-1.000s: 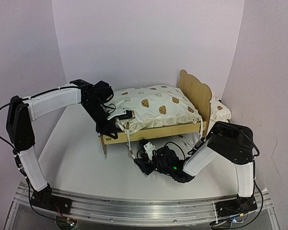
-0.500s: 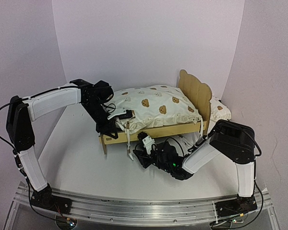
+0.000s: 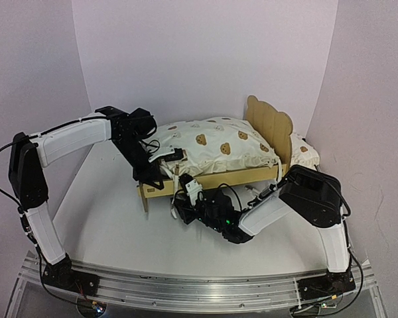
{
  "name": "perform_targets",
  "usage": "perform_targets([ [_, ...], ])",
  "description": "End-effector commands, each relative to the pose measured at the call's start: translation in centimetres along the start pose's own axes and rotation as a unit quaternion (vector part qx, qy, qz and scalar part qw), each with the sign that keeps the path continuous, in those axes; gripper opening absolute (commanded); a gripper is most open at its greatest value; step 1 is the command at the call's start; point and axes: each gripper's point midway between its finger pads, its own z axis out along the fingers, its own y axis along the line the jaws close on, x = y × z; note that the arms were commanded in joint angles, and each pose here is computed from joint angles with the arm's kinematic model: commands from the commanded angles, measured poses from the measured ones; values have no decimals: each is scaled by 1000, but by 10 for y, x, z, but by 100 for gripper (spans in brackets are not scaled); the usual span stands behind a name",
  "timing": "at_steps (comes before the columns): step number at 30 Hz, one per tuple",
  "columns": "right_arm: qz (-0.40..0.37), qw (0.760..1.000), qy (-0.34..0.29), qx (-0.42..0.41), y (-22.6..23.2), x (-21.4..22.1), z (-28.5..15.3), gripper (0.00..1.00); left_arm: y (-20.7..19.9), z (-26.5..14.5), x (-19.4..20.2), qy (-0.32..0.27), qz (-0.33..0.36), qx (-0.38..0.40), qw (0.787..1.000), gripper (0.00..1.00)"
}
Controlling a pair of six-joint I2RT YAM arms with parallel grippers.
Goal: Set up the pet bed
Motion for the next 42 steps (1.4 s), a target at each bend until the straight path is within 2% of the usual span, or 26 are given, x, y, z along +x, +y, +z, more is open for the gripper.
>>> perform_targets([
  [1,25,999,-31,2,0,-18,11,38,-7,-34,-50,-96,16,-3,995,0],
  [2,27,999,-32,4,0,-19,11,30,-7,-34,-50,-97,15,-2,995,0],
  [4,30,999,-33,8,-2,-20,11,8,-7,-33,-50,-97,12,-1,995,0],
  [5,31,999,-31,10,-3,-19,9,2,-5,-33,-51,-99,10,-3,995,0],
  [6,32,999,-28,10,-4,-16,7,0,-3,-33,-52,-100,6,-8,995,0],
  [10,31,999,13,5,-4,7,-14,0,16,-31,-49,-93,-1,-44,995,0],
  [15,14,993,113,-30,16,49,-53,0,50,-16,-19,-68,-39,-65,995,0],
  [18,16,988,142,-56,29,61,-70,0,60,-1,-2,-54,-48,-72,995,0],
  [29,28,972,217,-83,44,71,-75,0,79,46,49,-8,-44,-95,995,0],
  [32,30,972,218,-82,45,66,-75,0,80,45,55,4,-40,-103,994,10],
  [34,30,972,219,-81,45,62,-74,0,76,38,56,9,-28,-108,994,20],
  [38,24,972,221,-82,45,58,-76,0,69,16,58,18,18,-129,991,51],
  [42,17,970,227,-85,46,56,-77,0,55,-3,63,36,79,-128,988,67],
])
